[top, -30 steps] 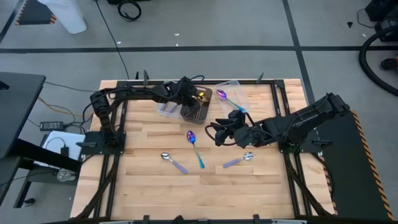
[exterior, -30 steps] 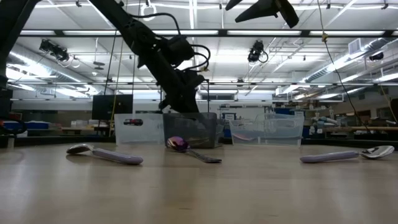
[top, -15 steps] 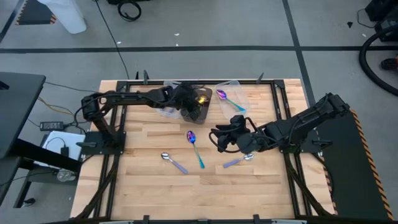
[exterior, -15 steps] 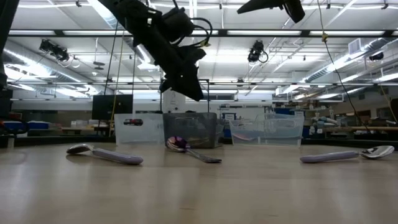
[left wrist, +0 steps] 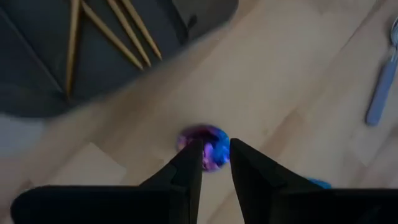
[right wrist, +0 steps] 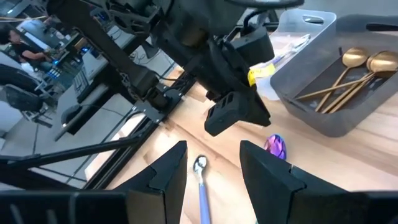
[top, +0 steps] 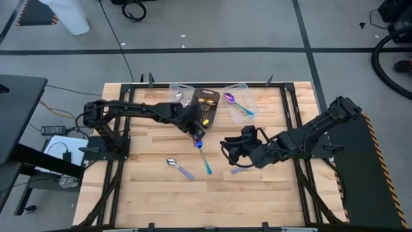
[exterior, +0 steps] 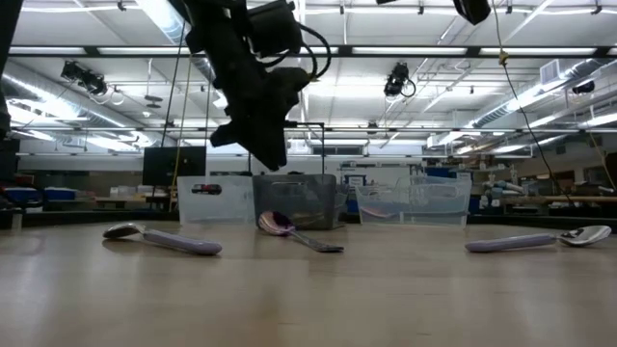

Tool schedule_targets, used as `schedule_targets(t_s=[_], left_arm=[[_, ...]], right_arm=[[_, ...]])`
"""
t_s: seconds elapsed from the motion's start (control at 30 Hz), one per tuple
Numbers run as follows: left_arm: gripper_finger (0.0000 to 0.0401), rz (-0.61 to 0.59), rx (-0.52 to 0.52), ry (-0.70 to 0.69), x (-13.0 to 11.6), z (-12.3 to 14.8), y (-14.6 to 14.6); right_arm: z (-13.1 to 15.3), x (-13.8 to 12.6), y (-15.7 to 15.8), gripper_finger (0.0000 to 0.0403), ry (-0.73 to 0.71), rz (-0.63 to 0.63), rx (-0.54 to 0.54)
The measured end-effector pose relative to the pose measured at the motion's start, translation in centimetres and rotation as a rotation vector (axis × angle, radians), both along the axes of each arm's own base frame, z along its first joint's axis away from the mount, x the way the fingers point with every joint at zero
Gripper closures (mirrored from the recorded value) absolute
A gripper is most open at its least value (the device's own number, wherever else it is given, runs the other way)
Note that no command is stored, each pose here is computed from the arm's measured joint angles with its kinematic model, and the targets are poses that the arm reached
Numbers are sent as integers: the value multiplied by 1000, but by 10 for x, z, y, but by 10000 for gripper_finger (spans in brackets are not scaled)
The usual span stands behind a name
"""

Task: Sort silverware by color (type)
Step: Put the blue spoon into the right transparent bin

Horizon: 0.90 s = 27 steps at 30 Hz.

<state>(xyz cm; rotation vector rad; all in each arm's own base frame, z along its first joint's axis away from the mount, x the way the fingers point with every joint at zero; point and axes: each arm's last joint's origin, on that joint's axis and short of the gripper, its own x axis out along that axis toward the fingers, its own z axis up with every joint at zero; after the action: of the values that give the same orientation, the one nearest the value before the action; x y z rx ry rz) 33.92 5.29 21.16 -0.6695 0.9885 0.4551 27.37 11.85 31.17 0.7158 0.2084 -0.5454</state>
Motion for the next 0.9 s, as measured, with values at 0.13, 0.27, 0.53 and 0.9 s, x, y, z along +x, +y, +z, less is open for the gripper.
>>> schedule_targets(t_s=[0.13, 0.27, 0.53, 0.9], left_arm=[[312, 58, -29, 2, 1, 0, -13], [310, 132, -40, -2, 3, 0, -27], [263, 256, -21, -13, 6, -5, -51], [253, 45, -22, 7, -9, 13, -83]], right_arm=[[0, -2, 4, 245, 0, 15, -1], [0, -4, 8, 245, 1, 32, -2], [0, -8, 18, 245, 1, 65, -4], [-3, -9, 18, 245, 41, 107, 35]])
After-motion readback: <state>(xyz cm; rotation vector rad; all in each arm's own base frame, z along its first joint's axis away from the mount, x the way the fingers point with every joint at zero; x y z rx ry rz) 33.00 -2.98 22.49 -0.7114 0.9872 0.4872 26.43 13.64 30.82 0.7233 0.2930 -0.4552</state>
